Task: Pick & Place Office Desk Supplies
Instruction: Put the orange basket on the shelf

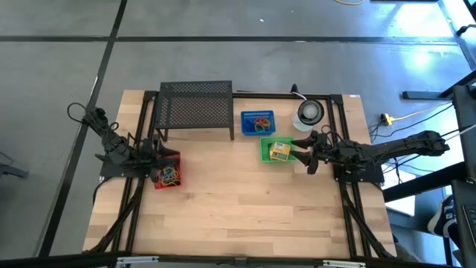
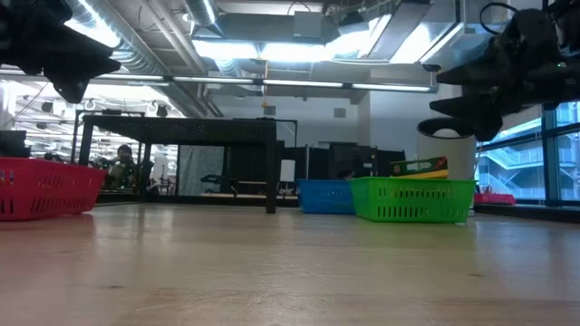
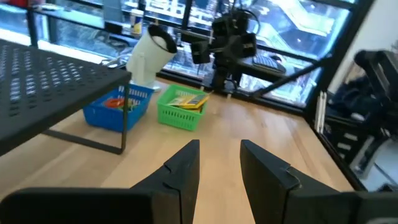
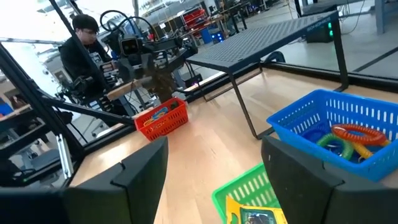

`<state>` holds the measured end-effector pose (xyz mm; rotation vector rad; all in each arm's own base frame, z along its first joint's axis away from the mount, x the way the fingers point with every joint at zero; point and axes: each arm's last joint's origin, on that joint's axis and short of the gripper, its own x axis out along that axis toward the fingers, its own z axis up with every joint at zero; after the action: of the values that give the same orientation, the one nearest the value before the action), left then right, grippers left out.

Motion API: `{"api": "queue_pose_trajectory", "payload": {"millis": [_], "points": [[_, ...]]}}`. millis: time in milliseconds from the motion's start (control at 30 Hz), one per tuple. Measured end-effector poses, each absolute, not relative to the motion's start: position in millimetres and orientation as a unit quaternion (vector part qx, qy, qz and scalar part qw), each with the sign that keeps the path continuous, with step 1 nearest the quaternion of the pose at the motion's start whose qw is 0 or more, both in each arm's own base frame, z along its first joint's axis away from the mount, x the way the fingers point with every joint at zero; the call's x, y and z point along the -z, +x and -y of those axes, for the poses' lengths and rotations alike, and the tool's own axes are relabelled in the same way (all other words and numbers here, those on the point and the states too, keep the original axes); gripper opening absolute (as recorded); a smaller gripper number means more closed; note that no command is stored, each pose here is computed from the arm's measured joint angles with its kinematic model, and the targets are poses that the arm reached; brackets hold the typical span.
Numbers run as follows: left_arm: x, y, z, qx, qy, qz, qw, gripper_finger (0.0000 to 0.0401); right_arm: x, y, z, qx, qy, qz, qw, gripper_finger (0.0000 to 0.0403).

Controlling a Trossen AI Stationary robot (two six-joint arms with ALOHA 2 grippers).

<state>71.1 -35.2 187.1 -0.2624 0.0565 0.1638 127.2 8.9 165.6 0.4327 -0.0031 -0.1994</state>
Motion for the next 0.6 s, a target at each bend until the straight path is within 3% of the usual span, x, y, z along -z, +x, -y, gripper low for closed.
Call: {"api": "queue_pose_trajectory", "payload": {"millis": [267, 600], "points": [[-190, 77, 41, -0.059, -0.121, -0.031, 0.99, 0.0115, -166, 127, -7, 0.132, 0.231, 0.012, 0.964, 0.026], [-174, 100, 66, -0.024, -0.147, -0.112, 0.983, 0.0155, -166, 127, -7, 0.133, 0.232, 0.012, 0.964, 0.026]]}}
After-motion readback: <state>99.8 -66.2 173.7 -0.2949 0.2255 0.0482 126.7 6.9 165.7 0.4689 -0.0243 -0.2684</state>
